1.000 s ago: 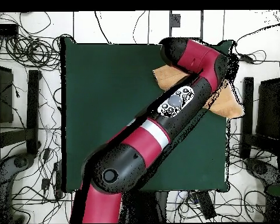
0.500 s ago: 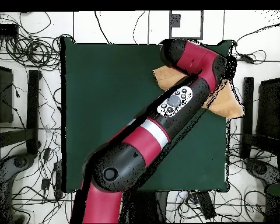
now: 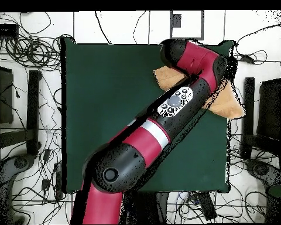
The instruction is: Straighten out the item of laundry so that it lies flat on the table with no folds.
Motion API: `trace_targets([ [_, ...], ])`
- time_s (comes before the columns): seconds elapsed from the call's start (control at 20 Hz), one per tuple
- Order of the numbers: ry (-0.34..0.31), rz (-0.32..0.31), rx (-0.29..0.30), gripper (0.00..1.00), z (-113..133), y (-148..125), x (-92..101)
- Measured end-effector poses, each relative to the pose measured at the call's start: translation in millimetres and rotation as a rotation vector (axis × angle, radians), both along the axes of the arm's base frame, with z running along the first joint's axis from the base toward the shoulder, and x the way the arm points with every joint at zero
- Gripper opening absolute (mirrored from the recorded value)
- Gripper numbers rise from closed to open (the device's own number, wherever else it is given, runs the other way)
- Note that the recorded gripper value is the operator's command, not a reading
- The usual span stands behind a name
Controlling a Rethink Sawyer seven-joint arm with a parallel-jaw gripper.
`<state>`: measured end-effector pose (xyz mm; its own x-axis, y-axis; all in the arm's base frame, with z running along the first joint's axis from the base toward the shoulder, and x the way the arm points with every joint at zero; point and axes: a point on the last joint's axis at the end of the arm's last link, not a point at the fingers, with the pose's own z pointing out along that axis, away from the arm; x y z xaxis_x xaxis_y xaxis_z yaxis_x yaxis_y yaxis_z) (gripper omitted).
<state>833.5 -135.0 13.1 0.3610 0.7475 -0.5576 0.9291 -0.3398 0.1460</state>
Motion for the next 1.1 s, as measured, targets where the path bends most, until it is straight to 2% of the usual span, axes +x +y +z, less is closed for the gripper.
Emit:
trace_targets([
  [0.5,0.041,-0.026,0.025,1.0,1.2,5.8,-4.5],
  [1.1,0.034,0.001,0.012,1.0,7.4,15.0,5.6],
])
